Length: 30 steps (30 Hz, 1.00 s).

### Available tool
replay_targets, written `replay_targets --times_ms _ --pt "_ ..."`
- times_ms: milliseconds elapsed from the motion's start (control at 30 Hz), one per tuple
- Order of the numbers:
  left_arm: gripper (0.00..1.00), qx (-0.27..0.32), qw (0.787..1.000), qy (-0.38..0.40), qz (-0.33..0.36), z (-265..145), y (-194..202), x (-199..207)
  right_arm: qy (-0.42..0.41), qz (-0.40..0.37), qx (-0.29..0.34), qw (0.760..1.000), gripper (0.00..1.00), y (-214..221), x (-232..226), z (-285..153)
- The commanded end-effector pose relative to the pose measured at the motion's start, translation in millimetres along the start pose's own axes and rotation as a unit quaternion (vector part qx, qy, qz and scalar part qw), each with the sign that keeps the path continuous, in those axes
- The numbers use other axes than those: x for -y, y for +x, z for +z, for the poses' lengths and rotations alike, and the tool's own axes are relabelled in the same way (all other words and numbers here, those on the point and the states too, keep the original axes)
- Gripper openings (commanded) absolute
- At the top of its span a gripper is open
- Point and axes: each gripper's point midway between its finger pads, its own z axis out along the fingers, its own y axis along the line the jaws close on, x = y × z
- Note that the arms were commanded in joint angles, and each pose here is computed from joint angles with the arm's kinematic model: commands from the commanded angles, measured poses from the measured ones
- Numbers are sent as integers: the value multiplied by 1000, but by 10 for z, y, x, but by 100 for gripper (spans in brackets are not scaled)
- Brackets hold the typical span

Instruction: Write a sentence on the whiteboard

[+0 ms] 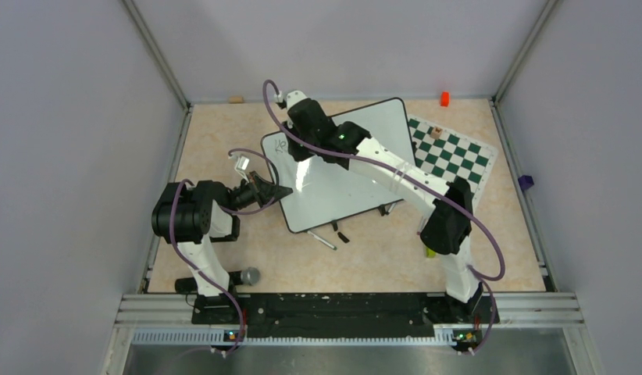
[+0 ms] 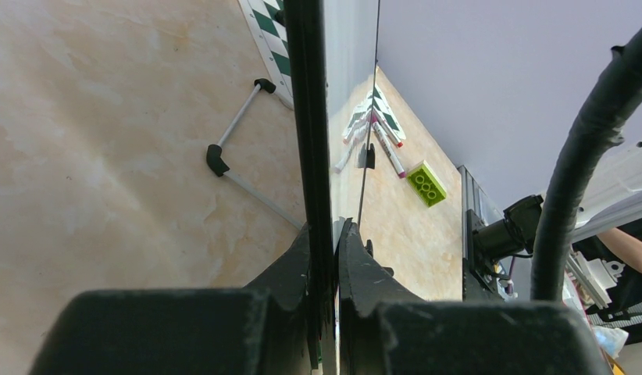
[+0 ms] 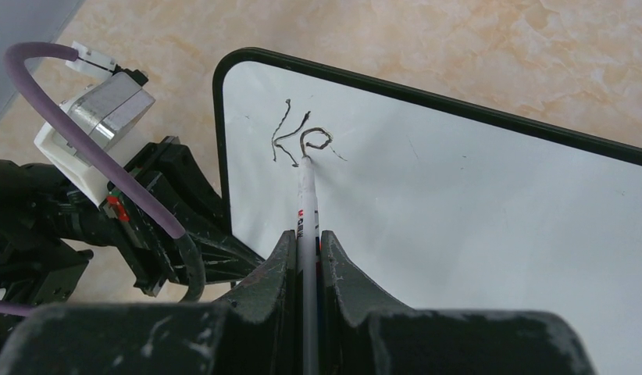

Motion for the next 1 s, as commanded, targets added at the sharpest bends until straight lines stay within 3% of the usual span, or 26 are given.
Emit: replay_targets --times_ms 0,433,833,967 --pt "0 -26 997 9 71 -30 303 -65 36 -8 1 999 0 -28 177 -120" --pt "0 -27 997 9 72 -28 303 -64 30 0 30 999 0 -224 155 -258" --pt "0 -26 997 9 73 -32 302 -61 -15 -16 140 990 0 -645 123 -824" --pt "0 -26 997 9 73 -27 296 -67 -12 -42 145 989 0 -680 177 -840"
